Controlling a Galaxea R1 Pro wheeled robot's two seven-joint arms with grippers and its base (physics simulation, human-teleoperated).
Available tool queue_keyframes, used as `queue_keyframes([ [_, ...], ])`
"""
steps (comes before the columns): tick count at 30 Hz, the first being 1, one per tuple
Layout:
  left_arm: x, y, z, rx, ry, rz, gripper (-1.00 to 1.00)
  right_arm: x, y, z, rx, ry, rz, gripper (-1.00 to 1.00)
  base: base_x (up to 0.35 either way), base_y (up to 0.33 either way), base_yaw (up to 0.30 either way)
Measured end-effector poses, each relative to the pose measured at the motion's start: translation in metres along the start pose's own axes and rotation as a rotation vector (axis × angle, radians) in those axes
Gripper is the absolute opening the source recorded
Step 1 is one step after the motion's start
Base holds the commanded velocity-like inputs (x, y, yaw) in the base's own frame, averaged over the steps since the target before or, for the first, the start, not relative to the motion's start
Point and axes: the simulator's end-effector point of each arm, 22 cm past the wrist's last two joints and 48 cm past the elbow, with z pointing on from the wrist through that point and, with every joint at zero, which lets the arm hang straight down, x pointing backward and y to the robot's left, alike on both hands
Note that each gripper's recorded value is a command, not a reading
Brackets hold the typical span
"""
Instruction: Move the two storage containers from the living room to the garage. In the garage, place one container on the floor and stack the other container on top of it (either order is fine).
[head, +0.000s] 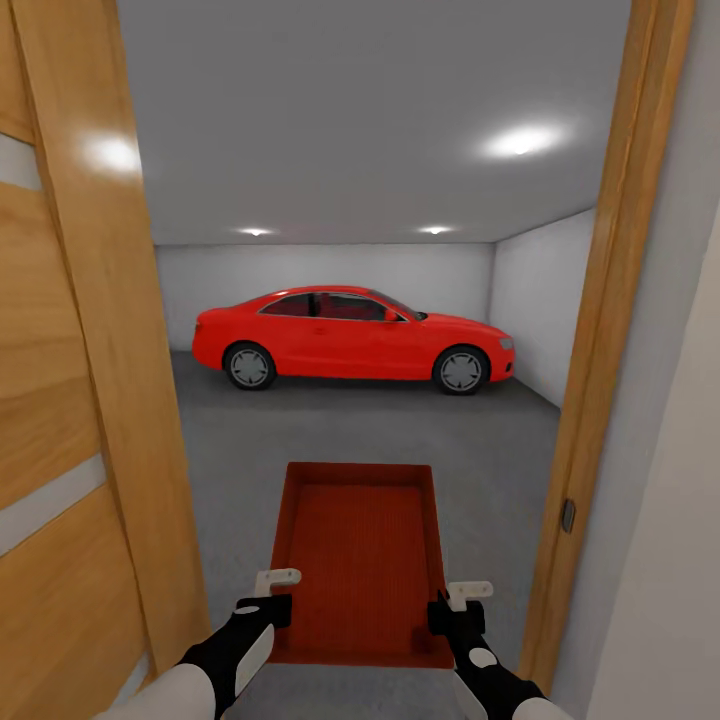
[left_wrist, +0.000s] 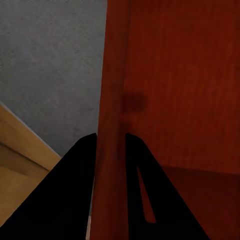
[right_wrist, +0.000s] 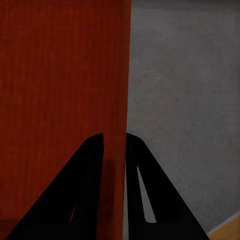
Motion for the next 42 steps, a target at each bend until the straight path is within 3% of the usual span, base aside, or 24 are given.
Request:
queue_keyframes([
  [42, -0.0004, -0.0002, -0.0003, 0.0, -0.001, 0.0, -1.0, -0.0004, -0.0001, -0.0002, 0.0, -0.001, 0.0, -1.0, 0.019, -0.024, 0.0],
])
